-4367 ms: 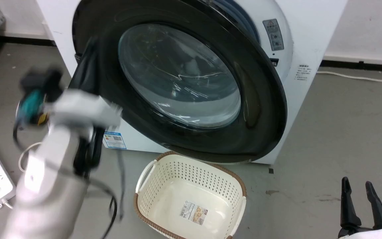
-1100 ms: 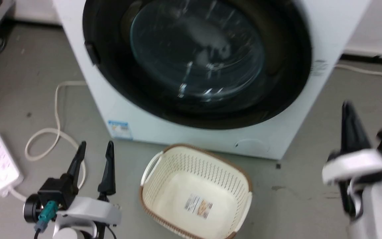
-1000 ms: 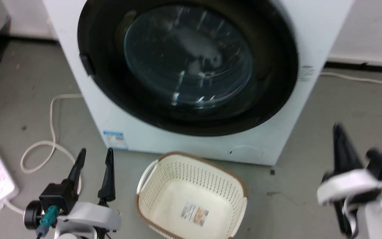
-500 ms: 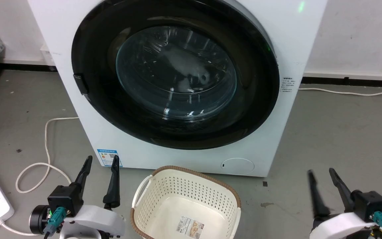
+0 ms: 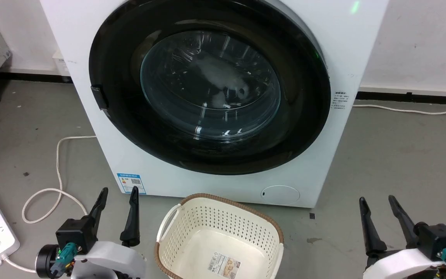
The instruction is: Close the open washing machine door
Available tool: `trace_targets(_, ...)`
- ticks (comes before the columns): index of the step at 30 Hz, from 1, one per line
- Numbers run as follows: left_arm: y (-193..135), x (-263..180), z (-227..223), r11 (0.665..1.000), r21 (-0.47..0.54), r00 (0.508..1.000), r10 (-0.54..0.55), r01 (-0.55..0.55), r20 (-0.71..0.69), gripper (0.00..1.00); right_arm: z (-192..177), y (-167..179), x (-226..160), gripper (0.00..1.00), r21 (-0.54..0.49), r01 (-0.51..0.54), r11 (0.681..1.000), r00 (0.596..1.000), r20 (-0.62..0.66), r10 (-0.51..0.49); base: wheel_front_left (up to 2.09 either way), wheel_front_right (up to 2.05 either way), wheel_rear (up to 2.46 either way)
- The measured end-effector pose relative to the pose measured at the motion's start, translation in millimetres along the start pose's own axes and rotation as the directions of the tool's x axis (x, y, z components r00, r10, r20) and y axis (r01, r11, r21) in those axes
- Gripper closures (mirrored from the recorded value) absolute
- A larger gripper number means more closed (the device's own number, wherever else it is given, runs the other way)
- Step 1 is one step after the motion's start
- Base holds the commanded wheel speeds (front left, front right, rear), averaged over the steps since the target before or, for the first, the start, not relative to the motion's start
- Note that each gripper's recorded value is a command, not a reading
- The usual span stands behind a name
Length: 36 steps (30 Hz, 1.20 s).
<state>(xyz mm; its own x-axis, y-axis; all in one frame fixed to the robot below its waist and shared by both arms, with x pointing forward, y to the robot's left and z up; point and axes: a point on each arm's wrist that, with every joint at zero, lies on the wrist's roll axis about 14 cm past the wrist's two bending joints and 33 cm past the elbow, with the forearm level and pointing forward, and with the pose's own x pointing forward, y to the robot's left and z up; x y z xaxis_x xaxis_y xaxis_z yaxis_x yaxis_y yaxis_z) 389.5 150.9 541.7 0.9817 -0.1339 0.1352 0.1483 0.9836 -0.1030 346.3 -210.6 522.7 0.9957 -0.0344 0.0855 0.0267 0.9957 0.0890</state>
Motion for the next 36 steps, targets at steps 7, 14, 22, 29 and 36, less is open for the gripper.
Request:
trace_targets(7,1.7,-0.2,-4.4,1.000,-0.019,1.000,0.008,-0.008,-0.016,0.00,1.4,0.0,-0.3,0.00,0.006,0.000,1.000,1.000,0.005,0.000,0.00,0.00,0.00)
trace_targets(14,3.6,-0.2,-8.9,1.000,-0.026,0.999,0.014,-0.015,-0.031,0.00,-0.2,0.7,0.9,0.00,0.010,-0.001,1.000,1.000,0.000,0.001,0.00,0.00,0.00)
trace_targets(22,4.8,-0.5,-9.8,0.999,-0.025,0.999,0.019,-0.020,-0.034,1.00,-0.7,1.7,1.7,1.00,0.014,-0.004,1.000,1.000,-0.001,0.004,0.00,0.00,0.00)
trace_targets(29,5.0,-0.9,-9.6,1.000,-0.017,0.999,0.021,-0.021,-0.038,1.00,-2.5,4.1,3.0,1.00,0.012,-0.011,1.000,1.000,-0.011,0.011,0.00,0.00,0.00)
trace_targets(36,5.9,-0.8,-7.9,1.000,-0.004,0.999,0.026,-0.026,-0.037,1.00,-2.7,6.9,4.4,1.00,0.004,-0.020,1.000,1.000,-0.018,0.020,0.00,0.00,0.00)
